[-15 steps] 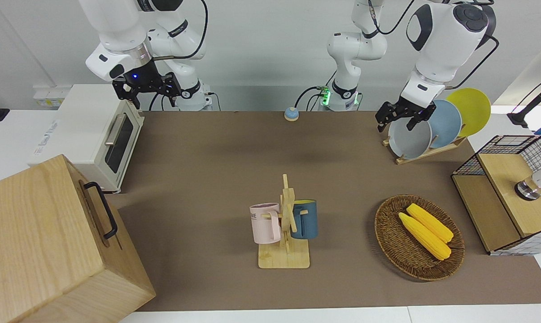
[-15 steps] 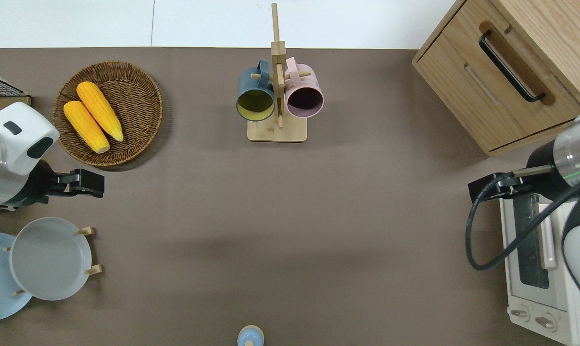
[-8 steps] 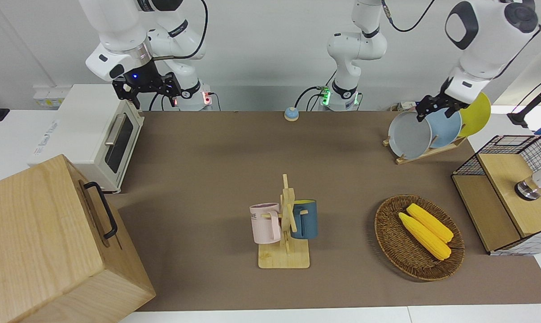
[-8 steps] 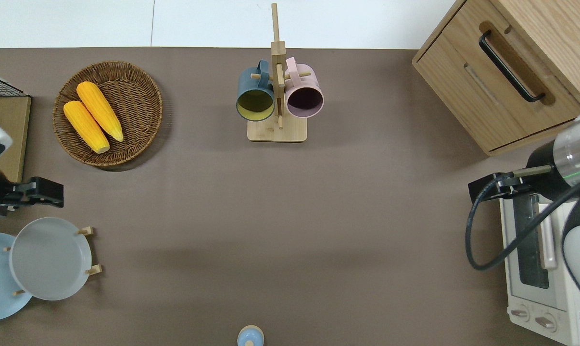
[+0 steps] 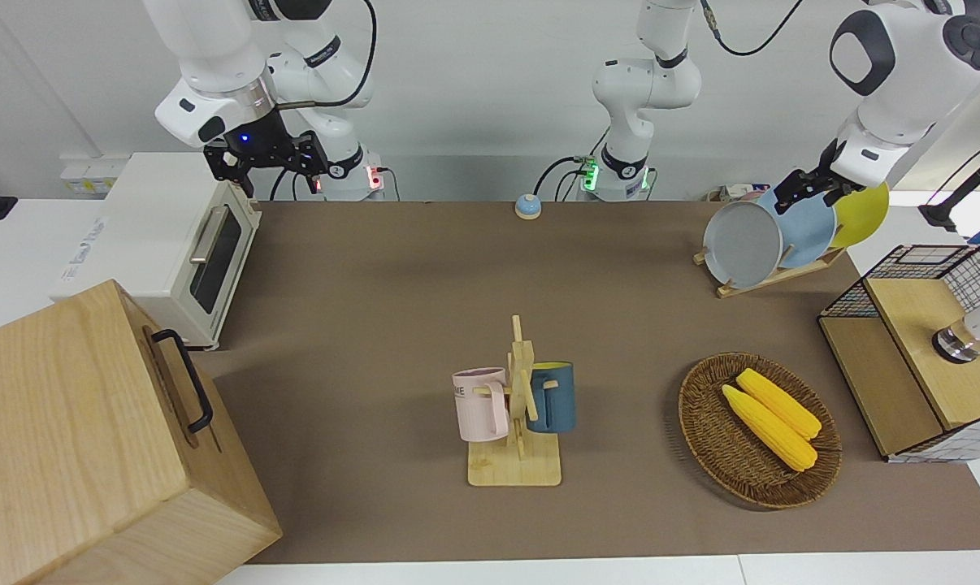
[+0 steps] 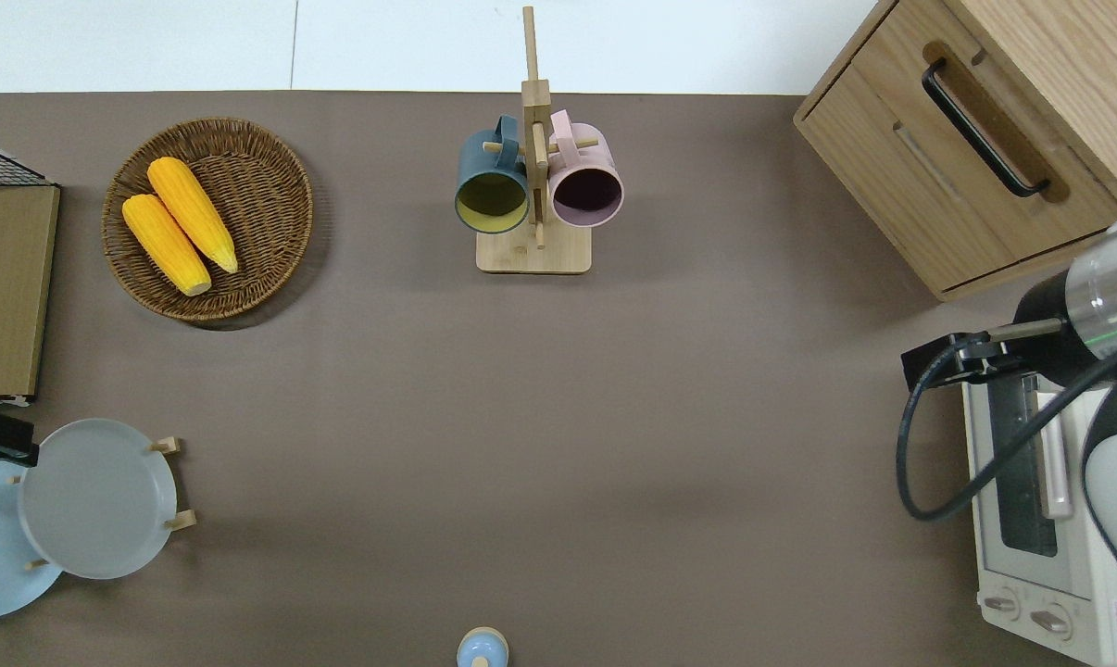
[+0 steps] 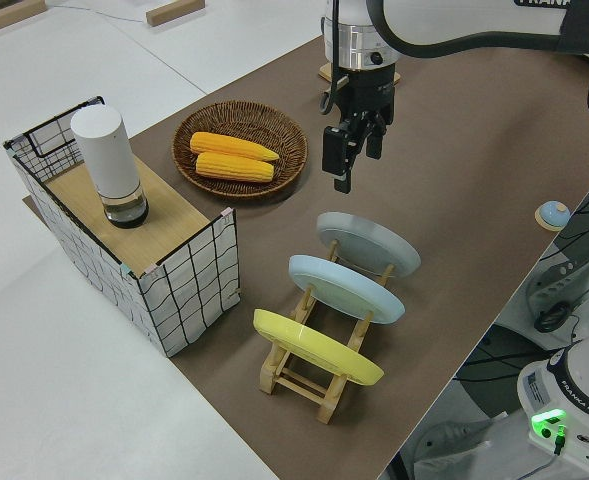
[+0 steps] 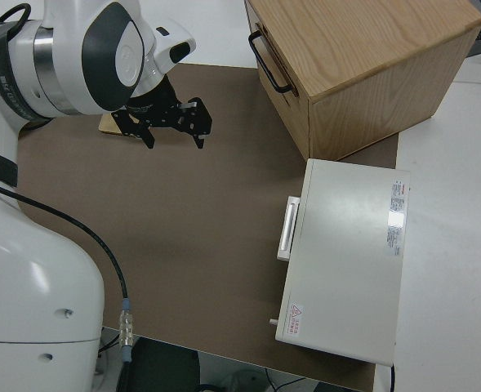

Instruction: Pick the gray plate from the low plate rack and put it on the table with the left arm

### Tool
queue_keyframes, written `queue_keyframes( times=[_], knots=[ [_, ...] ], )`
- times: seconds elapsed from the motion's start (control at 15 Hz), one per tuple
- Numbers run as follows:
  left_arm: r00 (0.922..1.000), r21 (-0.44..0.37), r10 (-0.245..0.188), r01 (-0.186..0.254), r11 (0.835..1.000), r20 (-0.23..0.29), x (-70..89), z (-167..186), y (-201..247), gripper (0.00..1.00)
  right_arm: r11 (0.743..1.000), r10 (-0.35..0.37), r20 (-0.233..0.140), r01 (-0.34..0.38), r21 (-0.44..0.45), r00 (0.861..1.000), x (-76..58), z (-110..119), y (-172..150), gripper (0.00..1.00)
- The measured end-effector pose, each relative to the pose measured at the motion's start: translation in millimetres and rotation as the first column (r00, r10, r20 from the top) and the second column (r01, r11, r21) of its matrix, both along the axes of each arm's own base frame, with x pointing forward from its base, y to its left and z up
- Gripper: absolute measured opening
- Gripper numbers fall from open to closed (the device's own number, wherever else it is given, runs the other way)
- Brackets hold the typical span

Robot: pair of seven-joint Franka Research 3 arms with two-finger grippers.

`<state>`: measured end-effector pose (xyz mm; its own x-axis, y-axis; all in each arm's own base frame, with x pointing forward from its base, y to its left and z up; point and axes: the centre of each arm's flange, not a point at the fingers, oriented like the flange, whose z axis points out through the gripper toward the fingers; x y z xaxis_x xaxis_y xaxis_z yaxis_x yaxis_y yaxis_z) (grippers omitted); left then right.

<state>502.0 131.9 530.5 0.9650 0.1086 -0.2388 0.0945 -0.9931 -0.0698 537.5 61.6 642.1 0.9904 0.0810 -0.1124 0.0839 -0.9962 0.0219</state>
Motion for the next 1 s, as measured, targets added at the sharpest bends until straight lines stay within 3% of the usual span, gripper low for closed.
queue_keyframes(
  times=[0.13, 0.47, 0.73, 0.8, 1.0],
  knots=[
    [1.0000, 0.005, 0.000, 0.000, 1.000, -0.008, -5.0, -13, 3, 1.00, 1.000, 0.000, 0.000, 0.000, 0.000, 1.000, 0.0, 0, 0, 0.99],
    [0.9987, -0.010, 0.006, -0.005, 1.000, 0.052, -25.9, -65, 13, 1.00, 1.000, 0.000, 0.000, 0.000, 0.000, 1.000, 0.0, 0, 0, 0.99],
    [0.9986, -0.020, 0.000, 0.001, 1.000, 0.053, -35.7, -81, 10, 0.99, 1.000, 0.000, 0.000, 0.000, 0.000, 1.000, 0.0, 0, 0, 0.99],
    [0.9986, -0.022, 0.000, 0.001, 1.000, 0.052, -37.1, -83, 9, 0.96, 1.000, 0.000, 0.000, 0.000, 0.000, 1.000, 0.0, 0, 0, 0.99],
    [0.9987, -0.024, 0.000, 0.002, 1.000, 0.051, -38.7, -83, 9, 0.63, 1.000, 0.000, 0.000, 0.000, 0.000, 1.000, 0.0, 0, 0, 0.99]
  ],
)
